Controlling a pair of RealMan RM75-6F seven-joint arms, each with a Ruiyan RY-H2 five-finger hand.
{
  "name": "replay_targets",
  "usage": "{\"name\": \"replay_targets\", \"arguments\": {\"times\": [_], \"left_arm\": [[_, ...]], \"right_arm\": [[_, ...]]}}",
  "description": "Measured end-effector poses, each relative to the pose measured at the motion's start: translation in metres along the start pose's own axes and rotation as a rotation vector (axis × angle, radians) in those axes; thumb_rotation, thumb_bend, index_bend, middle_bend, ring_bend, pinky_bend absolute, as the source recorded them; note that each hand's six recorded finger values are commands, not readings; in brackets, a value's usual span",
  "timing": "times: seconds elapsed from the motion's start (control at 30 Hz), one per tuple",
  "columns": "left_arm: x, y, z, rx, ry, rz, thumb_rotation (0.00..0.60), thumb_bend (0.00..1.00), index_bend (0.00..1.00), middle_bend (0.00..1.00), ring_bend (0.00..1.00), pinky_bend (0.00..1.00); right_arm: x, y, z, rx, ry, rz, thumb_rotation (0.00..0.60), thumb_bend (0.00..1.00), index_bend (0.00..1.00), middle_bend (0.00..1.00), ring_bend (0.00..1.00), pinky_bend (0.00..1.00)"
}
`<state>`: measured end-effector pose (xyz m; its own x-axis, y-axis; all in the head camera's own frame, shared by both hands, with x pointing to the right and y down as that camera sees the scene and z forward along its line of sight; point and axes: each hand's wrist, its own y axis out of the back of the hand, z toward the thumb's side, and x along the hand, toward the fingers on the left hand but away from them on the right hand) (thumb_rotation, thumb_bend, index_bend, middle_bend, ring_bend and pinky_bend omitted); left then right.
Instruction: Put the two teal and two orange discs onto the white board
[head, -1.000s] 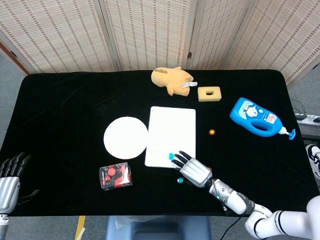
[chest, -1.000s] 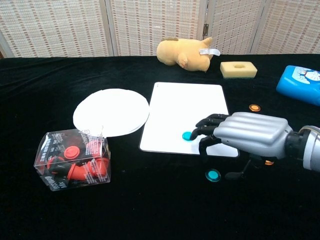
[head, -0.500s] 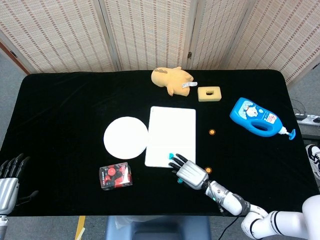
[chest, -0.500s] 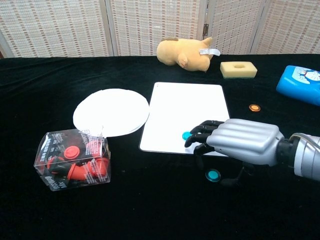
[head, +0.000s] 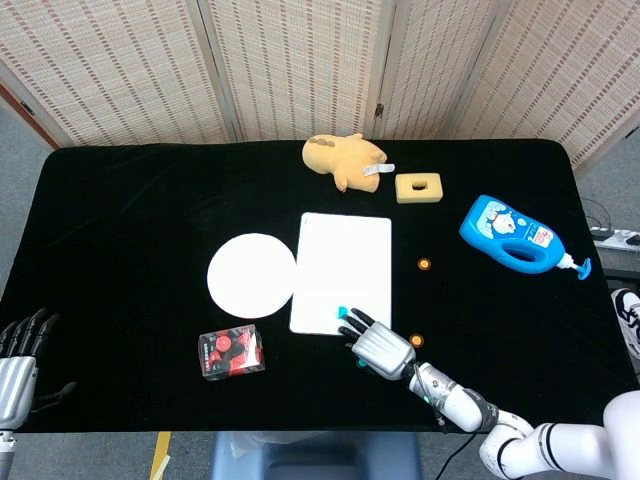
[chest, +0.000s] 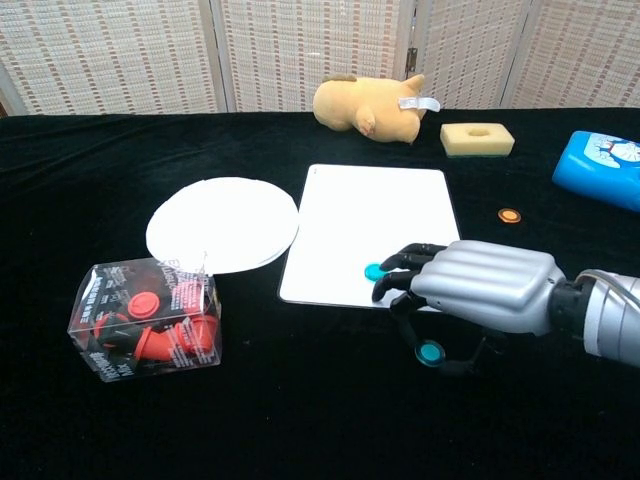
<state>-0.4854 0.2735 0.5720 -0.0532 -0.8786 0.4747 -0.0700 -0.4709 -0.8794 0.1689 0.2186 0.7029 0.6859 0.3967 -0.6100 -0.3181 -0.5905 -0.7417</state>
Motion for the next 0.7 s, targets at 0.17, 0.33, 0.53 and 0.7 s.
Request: {"name": "replay_targets", "arguments": {"times": [0.17,0.33,0.53,0.7], "left_arm": [[0.000,0.000,0.000,0.000,-0.003,0.002,0.600,0.13,0.00,0.00,0.00,0.00],[0.001,0.001,0.002,0.000,-0.010,0.001,0.600,0.13,0.00,0.00,0.00,0.00],[0.002,0.000,0.004,0.000,-0.014,0.000,0.600,0.13,0.00,0.00,0.00,0.00],[0.002,0.000,0.004,0.002,-0.012,-0.003,0.600,0.13,0.00,0.00,0.00,0.00]], "right_arm": [[0.004,0.011,-0.006,-0.011,-0.018,-0.042,0.600,0.23,0.53,0.15,0.03,0.00],[0.003,0.025,-0.022,-0.030,-0.068,-0.079,0.600,0.24,0.53,0.15,0.03,0.00],[-0.008,0.036,-0.049,-0.051,-0.150,-0.086,0.600,0.23,0.53,0.15,0.03,0.00],[-0.024,0.037,-0.063,-0.055,-0.192,-0.067,0.600,0.24,0.53,0.15,0.03,0.00]]}}
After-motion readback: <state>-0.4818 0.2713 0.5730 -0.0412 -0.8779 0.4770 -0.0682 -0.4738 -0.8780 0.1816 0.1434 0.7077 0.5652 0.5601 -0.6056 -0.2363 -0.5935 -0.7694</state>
